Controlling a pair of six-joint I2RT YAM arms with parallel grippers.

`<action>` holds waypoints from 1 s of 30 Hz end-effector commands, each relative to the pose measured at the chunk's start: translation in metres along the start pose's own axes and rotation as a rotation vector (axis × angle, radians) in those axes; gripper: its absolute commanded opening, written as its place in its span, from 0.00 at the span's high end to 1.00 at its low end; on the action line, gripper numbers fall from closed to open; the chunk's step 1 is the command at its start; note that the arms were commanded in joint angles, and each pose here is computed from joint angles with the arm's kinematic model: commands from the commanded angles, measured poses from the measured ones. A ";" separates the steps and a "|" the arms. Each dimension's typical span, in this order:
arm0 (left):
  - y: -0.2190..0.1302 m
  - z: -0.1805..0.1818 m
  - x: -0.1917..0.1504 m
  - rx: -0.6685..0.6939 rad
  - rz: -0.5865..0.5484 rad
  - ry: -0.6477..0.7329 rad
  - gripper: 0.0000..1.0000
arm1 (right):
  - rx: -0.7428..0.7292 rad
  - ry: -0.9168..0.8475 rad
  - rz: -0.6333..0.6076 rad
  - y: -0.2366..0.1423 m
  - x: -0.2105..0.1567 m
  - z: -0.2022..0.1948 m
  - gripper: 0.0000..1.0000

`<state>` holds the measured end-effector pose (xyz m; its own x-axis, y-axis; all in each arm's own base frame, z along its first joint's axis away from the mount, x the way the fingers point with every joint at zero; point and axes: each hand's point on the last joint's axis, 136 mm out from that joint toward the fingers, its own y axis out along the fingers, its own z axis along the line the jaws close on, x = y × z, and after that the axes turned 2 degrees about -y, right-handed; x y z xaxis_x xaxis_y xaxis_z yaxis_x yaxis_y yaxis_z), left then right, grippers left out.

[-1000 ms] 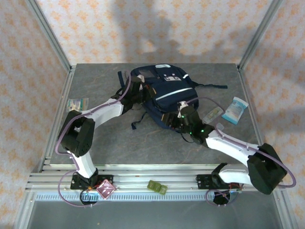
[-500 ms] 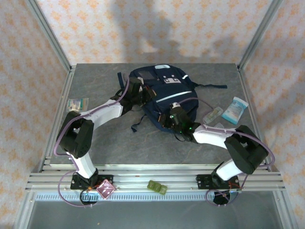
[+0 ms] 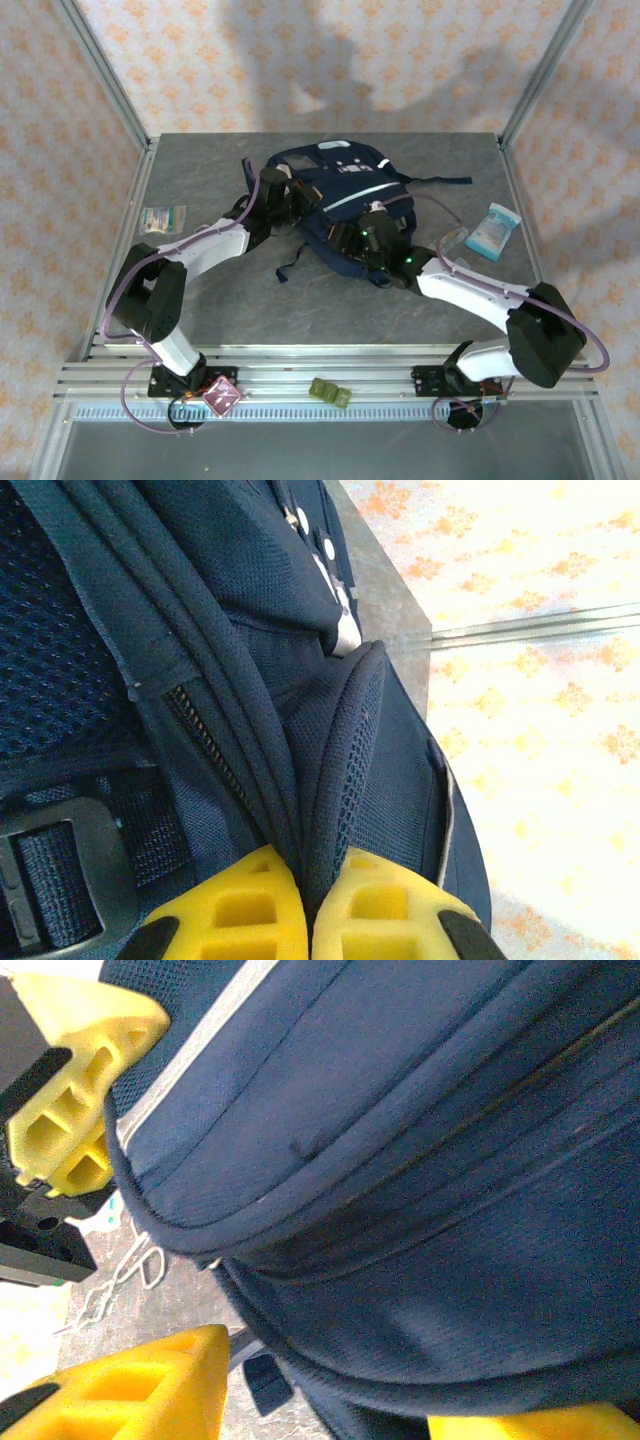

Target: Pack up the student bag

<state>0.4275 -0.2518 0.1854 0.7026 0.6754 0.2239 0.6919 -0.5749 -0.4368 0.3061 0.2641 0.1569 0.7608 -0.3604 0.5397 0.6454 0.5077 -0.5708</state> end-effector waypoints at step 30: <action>-0.016 -0.076 -0.006 -0.248 -0.073 0.073 1.00 | -0.469 -0.085 0.062 0.001 -0.003 -0.040 0.68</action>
<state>0.4207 -0.2650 0.1831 0.6832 0.6868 0.2481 0.7126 -0.5530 -0.4316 0.3080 0.2544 0.1265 0.8198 -0.3115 0.4806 0.5558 0.2301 -0.7988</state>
